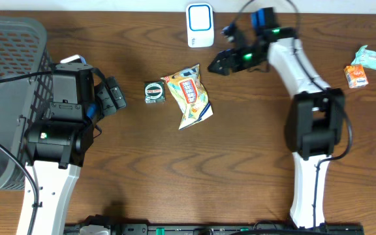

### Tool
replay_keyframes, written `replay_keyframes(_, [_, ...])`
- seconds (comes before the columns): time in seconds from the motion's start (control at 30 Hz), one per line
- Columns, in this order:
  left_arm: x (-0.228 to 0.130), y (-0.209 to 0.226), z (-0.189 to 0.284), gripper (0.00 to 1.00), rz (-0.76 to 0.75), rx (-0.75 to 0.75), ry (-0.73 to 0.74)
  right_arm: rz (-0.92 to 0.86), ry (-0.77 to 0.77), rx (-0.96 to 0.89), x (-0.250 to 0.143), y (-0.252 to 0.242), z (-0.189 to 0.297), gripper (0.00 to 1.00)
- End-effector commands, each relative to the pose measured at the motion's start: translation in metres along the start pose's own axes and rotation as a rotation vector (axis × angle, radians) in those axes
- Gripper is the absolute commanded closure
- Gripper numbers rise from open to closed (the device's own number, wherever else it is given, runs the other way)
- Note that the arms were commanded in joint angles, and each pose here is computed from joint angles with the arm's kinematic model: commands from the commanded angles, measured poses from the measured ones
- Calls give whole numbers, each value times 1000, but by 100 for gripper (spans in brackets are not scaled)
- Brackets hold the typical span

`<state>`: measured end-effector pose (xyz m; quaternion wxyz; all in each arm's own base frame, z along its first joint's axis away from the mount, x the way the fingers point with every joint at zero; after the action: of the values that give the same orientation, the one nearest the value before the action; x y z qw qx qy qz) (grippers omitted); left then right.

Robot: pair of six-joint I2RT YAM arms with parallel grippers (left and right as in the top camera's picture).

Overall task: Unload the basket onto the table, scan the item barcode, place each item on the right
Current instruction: 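Reach the right gripper to the snack bag and grasp its edge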

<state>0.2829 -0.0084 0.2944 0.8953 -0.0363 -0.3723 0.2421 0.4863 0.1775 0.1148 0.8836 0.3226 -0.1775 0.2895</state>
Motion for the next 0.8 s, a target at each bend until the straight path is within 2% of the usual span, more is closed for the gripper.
replay_keyframes(0.0, [2,2,2,2,-9,4,-10,-19,22,-130,10,17,-1,66])
replay_keyframes(0.03, [2,2,2,2,-9,4,-10,-30,20,-144,14,23,-4,81])
replay_keyframes(0.1, [2,2,2,2,-9,4,-10,-25,2,-150,25,37,-1,99])
replay_keyframes(0.23, [2,2,2,2,-9,4,-10,-15,-58,-151,46,64,15,99])
replay_keyframes(0.33, [2,2,2,2,-9,4,-10,-9,-46,-137,46,82,17,99])
replay_keyframes(0.5, [2,2,2,2,-9,4,-10,-15,80,-227,24,85,-10,99])
replay_keyframes(0.6, [2,2,2,2,-9,4,-10,-12,155,-216,8,88,-42,99])
replay_keyframes(0.77, [2,2,2,2,-9,4,-10,-20,344,-301,-36,77,-90,99])
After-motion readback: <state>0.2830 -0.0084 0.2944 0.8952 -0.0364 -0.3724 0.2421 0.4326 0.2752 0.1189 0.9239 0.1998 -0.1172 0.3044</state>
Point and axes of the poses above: each gripper's point midway between its finger pads, its own z axis back along the fingers, its own y axis along the line the jaws close on, x = y × z, the point moved 5 cm from there along z, back along the fingers, and after that the axes turned 8 degrees about z, right-handed, at the moved point
